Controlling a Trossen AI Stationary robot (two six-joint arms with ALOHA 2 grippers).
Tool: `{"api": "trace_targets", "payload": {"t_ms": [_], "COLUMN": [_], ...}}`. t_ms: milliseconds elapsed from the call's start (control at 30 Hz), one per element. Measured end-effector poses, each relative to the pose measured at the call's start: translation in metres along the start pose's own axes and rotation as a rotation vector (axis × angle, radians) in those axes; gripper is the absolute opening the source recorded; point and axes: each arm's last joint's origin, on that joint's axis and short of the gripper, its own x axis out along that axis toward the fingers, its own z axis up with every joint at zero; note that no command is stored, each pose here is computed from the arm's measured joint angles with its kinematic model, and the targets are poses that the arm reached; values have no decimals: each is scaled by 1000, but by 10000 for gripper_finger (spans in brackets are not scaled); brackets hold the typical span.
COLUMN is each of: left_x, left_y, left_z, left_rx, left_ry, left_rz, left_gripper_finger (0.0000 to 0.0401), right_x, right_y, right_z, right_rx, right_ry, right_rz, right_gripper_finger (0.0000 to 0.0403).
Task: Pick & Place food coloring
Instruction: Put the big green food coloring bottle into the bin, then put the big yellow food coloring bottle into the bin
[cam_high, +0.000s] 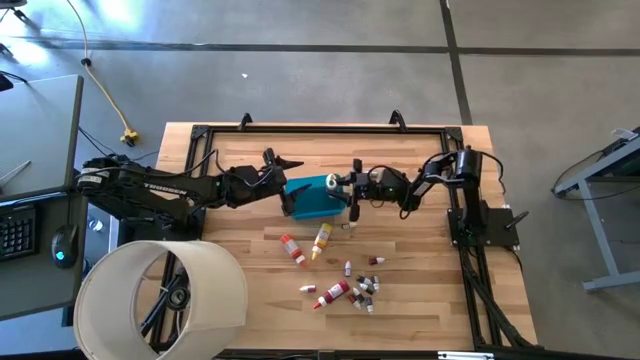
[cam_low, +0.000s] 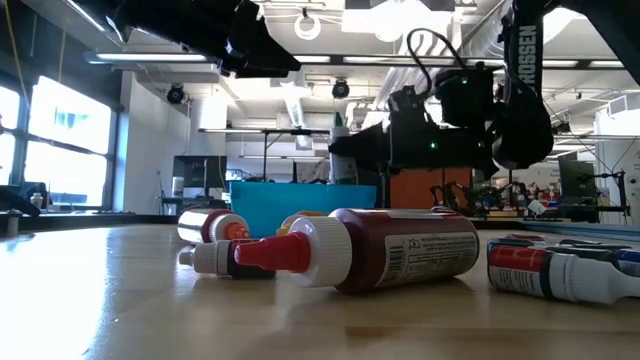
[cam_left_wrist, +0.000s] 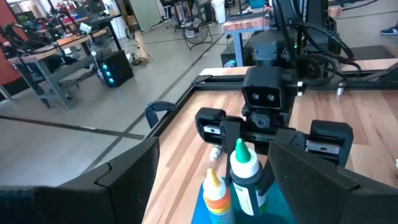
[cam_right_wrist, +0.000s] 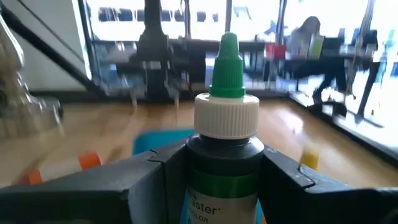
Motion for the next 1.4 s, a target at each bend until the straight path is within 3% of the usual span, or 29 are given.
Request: {"api": "trace_targets", "payload": {"t_ms": [567, 700, 1167, 1400], "left_x": [0, 0, 0, 0], "left_y": [0, 0, 0, 0], "left_z": [0, -1, -1, 0], "left_rx": [1, 1, 1, 0], "left_ry": [5, 5, 5, 2], "left_rz": [-1, -1, -1, -14], "left_gripper_finger": [300, 300, 300, 300], "right_x": [0, 0, 0, -1], "right_y": [-2, -3, -3, -1], "right_z": [-11, -11, -7, 27], "right_rx": [-47, -51, -100, -149], "right_ry": [119, 118, 79, -34], "right_rz": [-66, -118, -99, -91], "right_gripper_finger": [151, 164, 222, 212]}}
